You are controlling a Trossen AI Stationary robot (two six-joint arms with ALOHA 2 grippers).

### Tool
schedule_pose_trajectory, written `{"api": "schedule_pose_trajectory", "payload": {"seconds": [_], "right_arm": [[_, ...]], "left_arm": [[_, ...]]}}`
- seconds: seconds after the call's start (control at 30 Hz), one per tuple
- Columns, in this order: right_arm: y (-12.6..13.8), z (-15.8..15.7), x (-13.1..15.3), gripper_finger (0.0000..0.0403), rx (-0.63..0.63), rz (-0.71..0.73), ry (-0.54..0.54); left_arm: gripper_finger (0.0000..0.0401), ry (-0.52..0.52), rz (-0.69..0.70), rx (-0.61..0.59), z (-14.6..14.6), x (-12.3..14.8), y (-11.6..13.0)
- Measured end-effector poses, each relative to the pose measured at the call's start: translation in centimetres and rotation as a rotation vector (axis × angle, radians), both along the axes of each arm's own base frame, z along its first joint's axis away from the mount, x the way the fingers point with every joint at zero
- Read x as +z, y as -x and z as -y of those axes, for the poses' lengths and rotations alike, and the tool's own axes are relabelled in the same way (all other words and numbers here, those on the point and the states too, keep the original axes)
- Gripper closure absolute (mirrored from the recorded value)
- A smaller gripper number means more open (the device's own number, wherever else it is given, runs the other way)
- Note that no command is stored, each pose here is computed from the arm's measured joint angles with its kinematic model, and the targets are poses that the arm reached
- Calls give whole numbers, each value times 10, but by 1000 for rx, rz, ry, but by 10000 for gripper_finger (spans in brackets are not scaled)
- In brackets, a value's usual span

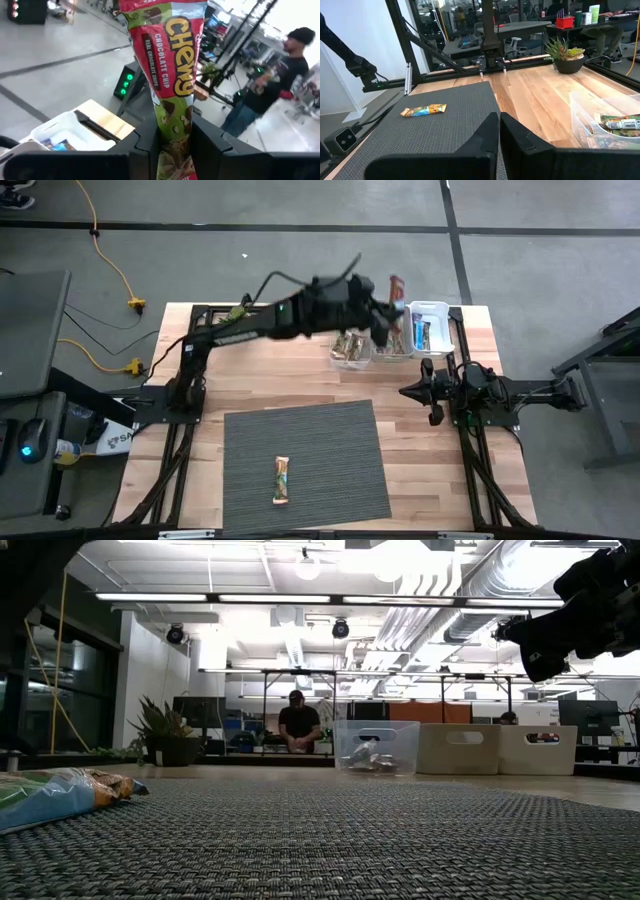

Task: Pick and place Granola Bars by type
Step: Put the red granola bar into the gray bin

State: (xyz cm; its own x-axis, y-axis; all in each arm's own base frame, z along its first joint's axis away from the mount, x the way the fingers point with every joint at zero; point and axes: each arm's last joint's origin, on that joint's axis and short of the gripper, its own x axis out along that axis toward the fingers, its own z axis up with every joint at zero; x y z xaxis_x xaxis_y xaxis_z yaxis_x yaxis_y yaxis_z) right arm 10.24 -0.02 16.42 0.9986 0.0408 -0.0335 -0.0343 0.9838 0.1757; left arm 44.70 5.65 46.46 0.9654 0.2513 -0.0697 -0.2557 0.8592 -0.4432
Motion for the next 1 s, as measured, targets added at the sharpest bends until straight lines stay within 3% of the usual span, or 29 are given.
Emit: {"api": "schedule_pose_trajectory", "payload": {"seconds": [0.2,0.43,0.67,1.0], "right_arm": [[0,0,0,402,0,0,0],[0,0,0,402,0,0,0],[0,0,0,402,0,0,0],[0,0,0,402,0,0,0]], "left_arm": [[316,134,-13,11,-59,-21,-7],[316,341,-33,-24,-109,-69,-29],[316,496,-102,-21,-133,-127,-54],[316,721,-152,36,-153,-189,-73]]}}
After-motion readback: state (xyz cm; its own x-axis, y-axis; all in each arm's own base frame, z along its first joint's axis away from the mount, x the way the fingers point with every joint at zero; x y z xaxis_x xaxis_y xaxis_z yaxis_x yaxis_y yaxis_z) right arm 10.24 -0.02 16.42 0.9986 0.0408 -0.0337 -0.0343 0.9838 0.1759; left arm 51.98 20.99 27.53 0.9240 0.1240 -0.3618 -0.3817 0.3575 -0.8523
